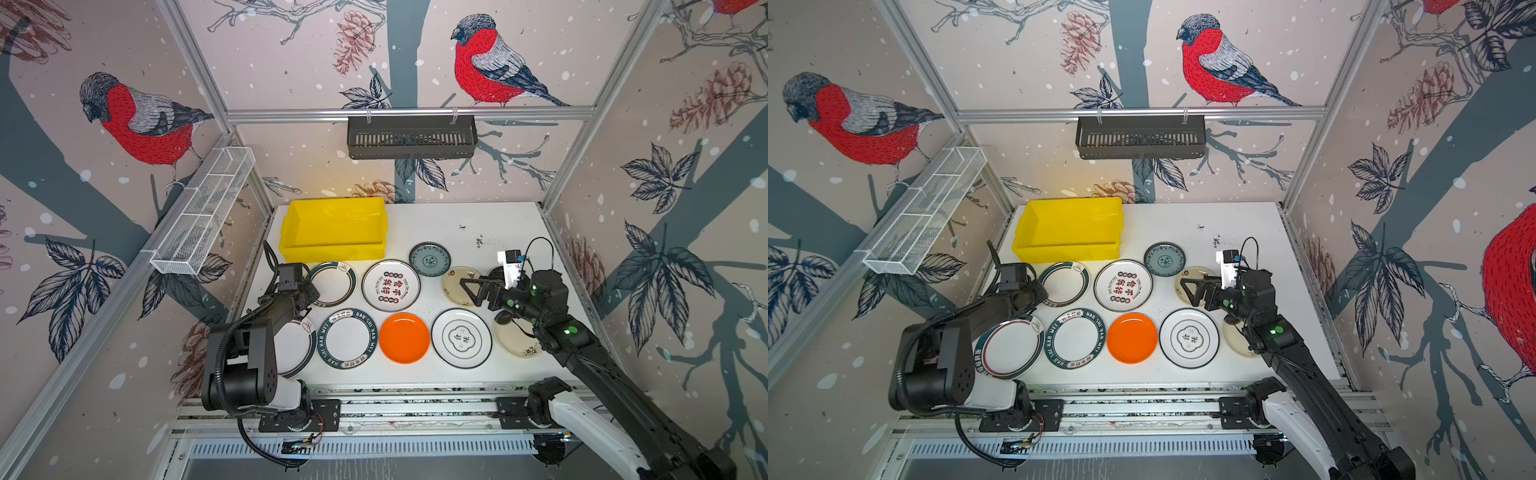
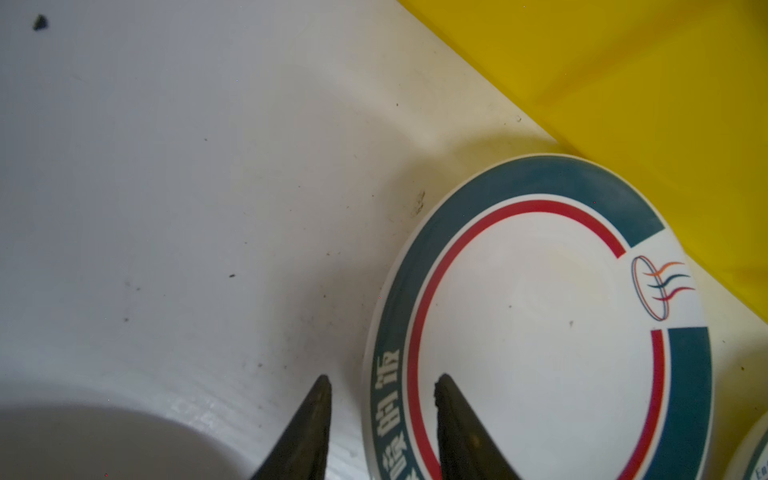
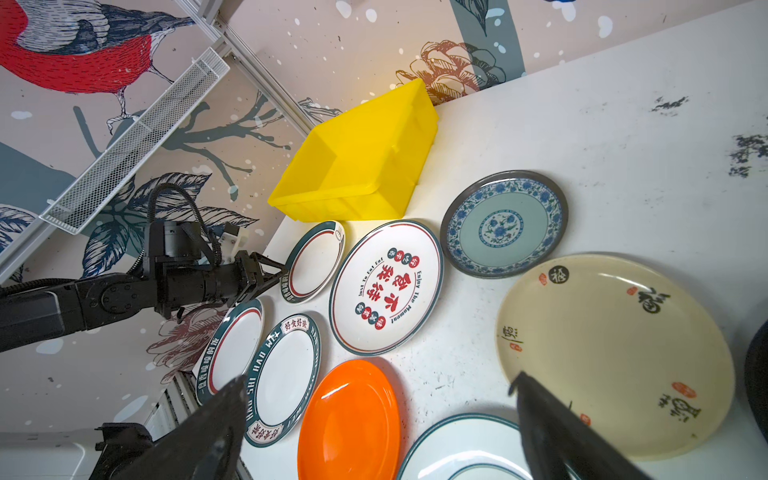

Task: Place the plates into the plastic bin on the countertop
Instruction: 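Close the left gripper on the edge of the small green-rimmed plate, then lift the green-rimmed plate with the left gripper and carry it over the yellow bin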

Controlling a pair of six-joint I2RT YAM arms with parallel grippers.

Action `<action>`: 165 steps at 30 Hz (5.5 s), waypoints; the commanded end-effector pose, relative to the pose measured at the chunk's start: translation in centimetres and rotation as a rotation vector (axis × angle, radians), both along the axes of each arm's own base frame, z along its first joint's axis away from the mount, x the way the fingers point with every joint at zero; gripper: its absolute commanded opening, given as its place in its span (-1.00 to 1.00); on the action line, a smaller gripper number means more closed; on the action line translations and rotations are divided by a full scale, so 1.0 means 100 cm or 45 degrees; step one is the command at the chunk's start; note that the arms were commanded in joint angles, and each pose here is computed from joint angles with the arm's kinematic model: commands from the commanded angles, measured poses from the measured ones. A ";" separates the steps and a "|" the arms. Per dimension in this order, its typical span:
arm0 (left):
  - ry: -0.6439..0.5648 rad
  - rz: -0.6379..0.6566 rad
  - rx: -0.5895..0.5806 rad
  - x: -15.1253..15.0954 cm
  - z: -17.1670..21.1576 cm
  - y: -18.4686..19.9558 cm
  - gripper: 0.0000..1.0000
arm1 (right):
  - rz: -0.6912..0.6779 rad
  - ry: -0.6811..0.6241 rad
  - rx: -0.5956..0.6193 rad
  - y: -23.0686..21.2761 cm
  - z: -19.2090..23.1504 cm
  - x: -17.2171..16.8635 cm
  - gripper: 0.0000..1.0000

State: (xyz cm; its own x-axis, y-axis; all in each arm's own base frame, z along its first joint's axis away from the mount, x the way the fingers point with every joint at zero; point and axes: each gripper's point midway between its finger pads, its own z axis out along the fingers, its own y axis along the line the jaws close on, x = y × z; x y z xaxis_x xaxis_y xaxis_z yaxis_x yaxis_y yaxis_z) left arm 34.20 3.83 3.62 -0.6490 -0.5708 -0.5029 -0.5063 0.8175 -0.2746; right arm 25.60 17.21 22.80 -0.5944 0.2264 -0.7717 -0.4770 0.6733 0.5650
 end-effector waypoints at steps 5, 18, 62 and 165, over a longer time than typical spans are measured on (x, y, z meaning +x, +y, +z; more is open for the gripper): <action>0.008 -0.004 -0.033 0.013 -0.006 0.000 -0.18 | -0.039 0.015 0.010 -0.004 -0.001 0.000 0.99; 0.050 -0.033 -0.054 0.016 -0.020 -0.002 -0.49 | -0.083 0.023 0.031 -0.007 -0.002 0.003 1.00; 0.033 -0.071 0.010 0.010 -0.014 0.002 -0.74 | -0.086 0.050 0.008 -0.006 -0.013 -0.001 1.00; -0.281 -0.300 -0.209 0.034 0.053 -0.025 -1.00 | -0.119 0.155 -0.077 -0.005 -0.038 0.004 0.99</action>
State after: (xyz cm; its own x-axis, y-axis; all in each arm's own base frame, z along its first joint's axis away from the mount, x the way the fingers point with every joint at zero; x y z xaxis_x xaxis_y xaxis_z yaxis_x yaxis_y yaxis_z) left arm 38.09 0.93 8.58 -0.6681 -0.4910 -0.5590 -0.1933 0.8401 -0.5069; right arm 25.78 16.66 18.24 -0.6854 0.2308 -0.6906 -0.3259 0.7508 0.5745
